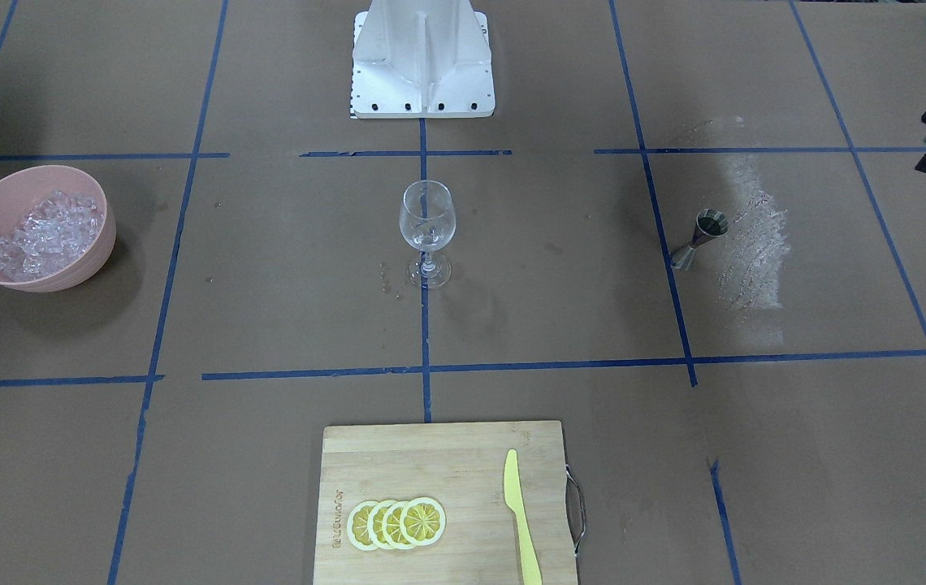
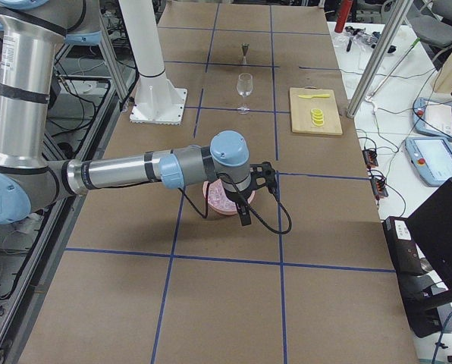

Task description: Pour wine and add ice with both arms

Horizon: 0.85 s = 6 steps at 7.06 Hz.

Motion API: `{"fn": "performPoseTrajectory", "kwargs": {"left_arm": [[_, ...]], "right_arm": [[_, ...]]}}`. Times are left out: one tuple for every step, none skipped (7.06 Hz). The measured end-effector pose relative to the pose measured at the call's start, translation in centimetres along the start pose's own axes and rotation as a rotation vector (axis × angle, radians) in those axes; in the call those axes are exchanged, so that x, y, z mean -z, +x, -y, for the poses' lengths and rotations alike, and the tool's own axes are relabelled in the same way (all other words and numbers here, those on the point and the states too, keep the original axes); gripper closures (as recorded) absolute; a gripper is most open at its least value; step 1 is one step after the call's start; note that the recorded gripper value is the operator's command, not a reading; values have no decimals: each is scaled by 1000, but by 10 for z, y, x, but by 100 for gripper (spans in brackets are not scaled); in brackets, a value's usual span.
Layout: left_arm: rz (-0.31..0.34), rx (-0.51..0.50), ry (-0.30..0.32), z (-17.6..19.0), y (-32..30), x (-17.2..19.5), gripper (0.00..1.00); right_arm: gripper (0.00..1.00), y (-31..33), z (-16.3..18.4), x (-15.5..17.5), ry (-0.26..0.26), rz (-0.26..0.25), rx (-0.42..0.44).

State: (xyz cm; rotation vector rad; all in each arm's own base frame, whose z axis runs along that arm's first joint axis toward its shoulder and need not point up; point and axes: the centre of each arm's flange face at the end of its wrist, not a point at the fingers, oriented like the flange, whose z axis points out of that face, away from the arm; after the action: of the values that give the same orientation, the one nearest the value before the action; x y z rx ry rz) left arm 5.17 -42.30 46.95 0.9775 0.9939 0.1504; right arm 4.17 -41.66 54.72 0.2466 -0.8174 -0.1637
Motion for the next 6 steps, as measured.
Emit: {"fn": "performPoseTrajectory", "kwargs": {"left_arm": [[18,39,36,-13,32,-19,0],[46,82,73,-27,65,-35,0],[91,129,118,-46,95,-53,0],[144,169,165,-66,119,-67,0],[193,197,214,-86,142,-78,1],[239,213,267,-106,162,-86,1]], "right_arm": [[0,0,-1,0,-1,0,-2],[0,1,-1,-1,-2,0,-3],[0,1,-1,-1,-2,0,-3],[0,1,-1,-1,-2,0,-3],[0,1,-1,-1,-2,0,-4],[0,1,-1,-1,-3,-1,-4]]}}
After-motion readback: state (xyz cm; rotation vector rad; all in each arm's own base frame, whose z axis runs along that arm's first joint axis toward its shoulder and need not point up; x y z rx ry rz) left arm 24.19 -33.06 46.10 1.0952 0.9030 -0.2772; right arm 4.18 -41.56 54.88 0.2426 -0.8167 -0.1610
